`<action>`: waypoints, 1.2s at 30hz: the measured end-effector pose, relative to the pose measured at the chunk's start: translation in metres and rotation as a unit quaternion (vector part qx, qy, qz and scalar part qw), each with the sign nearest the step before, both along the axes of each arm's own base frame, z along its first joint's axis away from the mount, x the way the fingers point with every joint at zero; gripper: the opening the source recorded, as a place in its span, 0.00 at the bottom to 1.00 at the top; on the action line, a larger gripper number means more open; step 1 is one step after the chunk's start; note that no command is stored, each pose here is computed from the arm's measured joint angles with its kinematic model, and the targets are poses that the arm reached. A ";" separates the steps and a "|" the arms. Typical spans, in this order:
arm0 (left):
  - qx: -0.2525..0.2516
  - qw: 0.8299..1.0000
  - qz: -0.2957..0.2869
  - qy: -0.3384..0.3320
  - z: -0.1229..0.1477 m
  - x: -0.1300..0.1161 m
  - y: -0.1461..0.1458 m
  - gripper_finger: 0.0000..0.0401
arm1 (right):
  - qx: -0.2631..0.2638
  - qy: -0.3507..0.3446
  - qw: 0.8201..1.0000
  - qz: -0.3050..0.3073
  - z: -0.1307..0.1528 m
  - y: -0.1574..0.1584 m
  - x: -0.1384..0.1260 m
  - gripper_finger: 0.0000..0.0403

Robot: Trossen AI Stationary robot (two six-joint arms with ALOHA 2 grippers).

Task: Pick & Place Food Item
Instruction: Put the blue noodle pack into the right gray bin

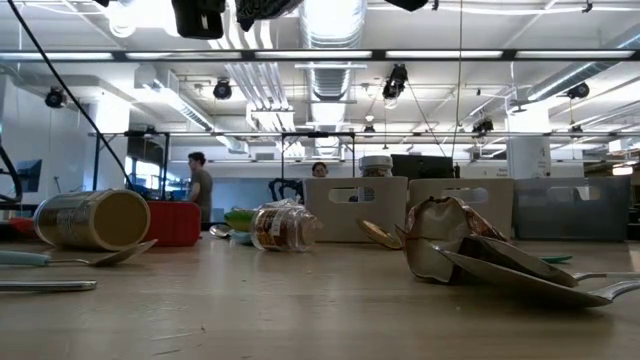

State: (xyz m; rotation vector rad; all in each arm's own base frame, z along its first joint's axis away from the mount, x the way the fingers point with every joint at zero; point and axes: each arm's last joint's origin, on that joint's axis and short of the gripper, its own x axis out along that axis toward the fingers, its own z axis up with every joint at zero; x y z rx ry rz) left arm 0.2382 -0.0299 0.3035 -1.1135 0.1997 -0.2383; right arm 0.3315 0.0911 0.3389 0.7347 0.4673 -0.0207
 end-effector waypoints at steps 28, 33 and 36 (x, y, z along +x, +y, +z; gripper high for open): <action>-0.020 0.999 0.024 0.030 0.003 -0.012 0.008 0.79 | -0.052 0.008 0.992 -0.116 0.052 -0.034 -0.084 0.04; -0.017 0.999 0.024 0.036 0.003 -0.015 0.008 0.79 | -0.062 0.079 0.984 -0.149 0.049 -0.054 -0.112 0.04; -0.017 0.999 0.024 0.038 0.002 -0.015 0.008 0.79 | -0.056 0.121 0.975 -0.178 0.046 -0.065 -0.126 0.04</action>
